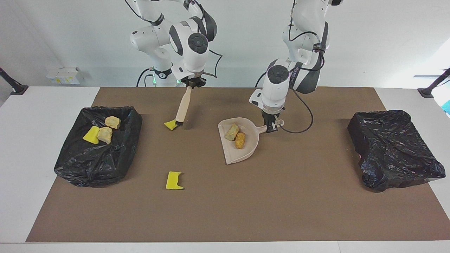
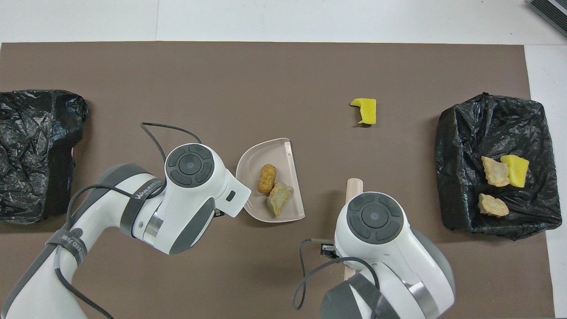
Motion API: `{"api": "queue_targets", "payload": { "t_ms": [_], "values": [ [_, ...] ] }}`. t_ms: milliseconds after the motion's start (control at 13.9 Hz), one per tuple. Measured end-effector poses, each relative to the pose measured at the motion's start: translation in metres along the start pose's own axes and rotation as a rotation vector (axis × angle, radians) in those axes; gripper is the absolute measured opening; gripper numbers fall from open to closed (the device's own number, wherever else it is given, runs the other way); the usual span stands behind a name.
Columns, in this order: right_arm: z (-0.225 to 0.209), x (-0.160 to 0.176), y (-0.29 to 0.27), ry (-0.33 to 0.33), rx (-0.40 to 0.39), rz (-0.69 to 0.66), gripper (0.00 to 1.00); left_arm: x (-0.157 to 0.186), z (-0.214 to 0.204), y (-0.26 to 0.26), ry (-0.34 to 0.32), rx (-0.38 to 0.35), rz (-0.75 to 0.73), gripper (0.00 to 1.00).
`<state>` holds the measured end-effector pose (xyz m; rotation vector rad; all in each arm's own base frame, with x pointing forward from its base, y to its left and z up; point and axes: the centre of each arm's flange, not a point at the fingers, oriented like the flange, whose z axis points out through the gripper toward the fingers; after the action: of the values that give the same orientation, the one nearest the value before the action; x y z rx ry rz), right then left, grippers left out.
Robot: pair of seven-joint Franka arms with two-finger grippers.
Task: Sweep and dump trash in bin
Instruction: 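Sweep the nearer yellow sponge into the dustpan with the right gripper's brush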
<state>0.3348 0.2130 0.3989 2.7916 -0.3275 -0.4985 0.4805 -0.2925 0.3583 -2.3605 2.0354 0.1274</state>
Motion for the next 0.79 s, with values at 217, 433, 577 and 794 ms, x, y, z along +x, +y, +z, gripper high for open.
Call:
{"api": "queue_targets", "payload": {
  "t_ms": [217, 433, 577, 794],
  "values": [
    [0.035, -0.005, 0.04, -0.014, -0.042, 0.055, 0.25, 0.0, 0.0, 0.0, 0.0, 0.0, 0.0, 0.31],
    [0.056, 0.0, 0.074, -0.044, -0.038, 0.108, 0.25, -0.001, 0.001, 0.0, 0.001, 0.001, 0.0, 0.31],
    [0.064, 0.006, 0.087, -0.045, -0.014, 0.104, 0.25, -0.001, 0.001, 0.0, 0.001, 0.001, -0.001, 0.31],
    [0.067, 0.025, 0.1, -0.011, 0.048, 0.058, 0.25, -0.001, 0.001, 0.0, 0.0, 0.001, -0.001, 0.31]
  ]
}}
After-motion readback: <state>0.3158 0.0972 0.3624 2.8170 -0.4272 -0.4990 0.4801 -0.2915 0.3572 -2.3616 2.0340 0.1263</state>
